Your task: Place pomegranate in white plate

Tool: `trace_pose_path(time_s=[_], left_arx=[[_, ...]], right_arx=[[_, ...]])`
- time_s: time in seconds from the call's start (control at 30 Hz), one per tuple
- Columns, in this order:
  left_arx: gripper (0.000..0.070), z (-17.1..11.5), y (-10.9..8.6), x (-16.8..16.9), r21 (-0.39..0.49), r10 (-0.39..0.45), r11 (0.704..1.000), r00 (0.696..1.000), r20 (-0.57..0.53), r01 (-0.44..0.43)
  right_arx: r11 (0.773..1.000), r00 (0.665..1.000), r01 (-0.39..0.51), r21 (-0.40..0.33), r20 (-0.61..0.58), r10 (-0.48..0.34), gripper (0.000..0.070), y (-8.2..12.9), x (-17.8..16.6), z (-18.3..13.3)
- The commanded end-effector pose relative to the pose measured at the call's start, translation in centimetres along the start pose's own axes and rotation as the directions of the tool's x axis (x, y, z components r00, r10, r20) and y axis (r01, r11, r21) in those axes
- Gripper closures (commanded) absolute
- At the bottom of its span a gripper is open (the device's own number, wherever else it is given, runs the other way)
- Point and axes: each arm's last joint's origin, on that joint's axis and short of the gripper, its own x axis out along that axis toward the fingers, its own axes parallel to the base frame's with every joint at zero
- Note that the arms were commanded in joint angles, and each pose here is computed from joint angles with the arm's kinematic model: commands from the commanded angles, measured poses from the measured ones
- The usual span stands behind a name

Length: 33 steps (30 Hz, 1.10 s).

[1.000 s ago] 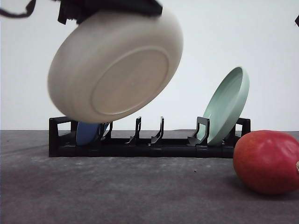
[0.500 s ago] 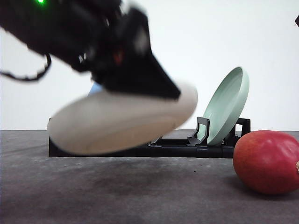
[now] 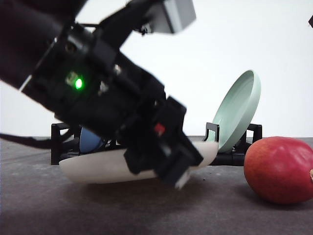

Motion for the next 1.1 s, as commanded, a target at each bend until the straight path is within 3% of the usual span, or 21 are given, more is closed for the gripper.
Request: trace_pose_path(time_s=[0.0,0.43,0.5,0.63,0.73,0.83,0.93,1.07], left_arx=[[0.0691,-0.1,-0.5,0.4,0.048,-0.008,0.999,1.0,-0.001,0.008],[0.0661,-0.7,-0.9,1.2,0.058,-0.013,0.998,1.0,-0.011,0.013],[0.0594,-0.7,-1.0,1.2,0.046,-0.015,0.999,1.0,-0.01,0.015],[0.0378,-0.6,-1.2,1.1,-0.004,-0.022,1.0,1.0,-0.007,0.022],[0.0375,-0.5,-1.4,1.0,-0.055,-0.026,0.998,1.0,-0.002,0.026],[0.0375,-0.1,-1.2,0.6,-0.16,-0.029,0.987,1.0,-0.007,0.028],[0.0375,0.8,-0.6,-0.1,-0.24,-0.046,0.97,0.997,-0.062,0.03],[0.0375,2.7,0.9,-2.0,-0.261,-0.125,0.962,0.98,-0.155,0.081]], right_arx=[[1.0,1.0,-0.003,0.003,0.024,0.003,0.032,0.1,-0.2,0.5],[1.0,1.0,-0.003,0.002,0.024,0.003,0.032,0.1,-0.2,0.5],[1.0,1.0,-0.003,0.002,0.024,0.003,0.032,0.1,-0.2,0.5],[1.0,1.0,-0.003,0.002,0.024,0.003,0.032,0.1,-0.2,0.5],[1.0,1.0,-0.003,0.003,0.024,0.003,0.032,0.1,-0.2,0.5],[1.0,1.0,-0.003,0.002,0.023,0.003,0.032,0.1,-0.2,0.5],[1.0,1.0,-0.003,0.002,0.024,0.002,0.032,0.1,-0.2,0.5],[1.0,1.0,0.0,0.002,0.024,0.0,0.032,0.1,-0.2,0.5]])
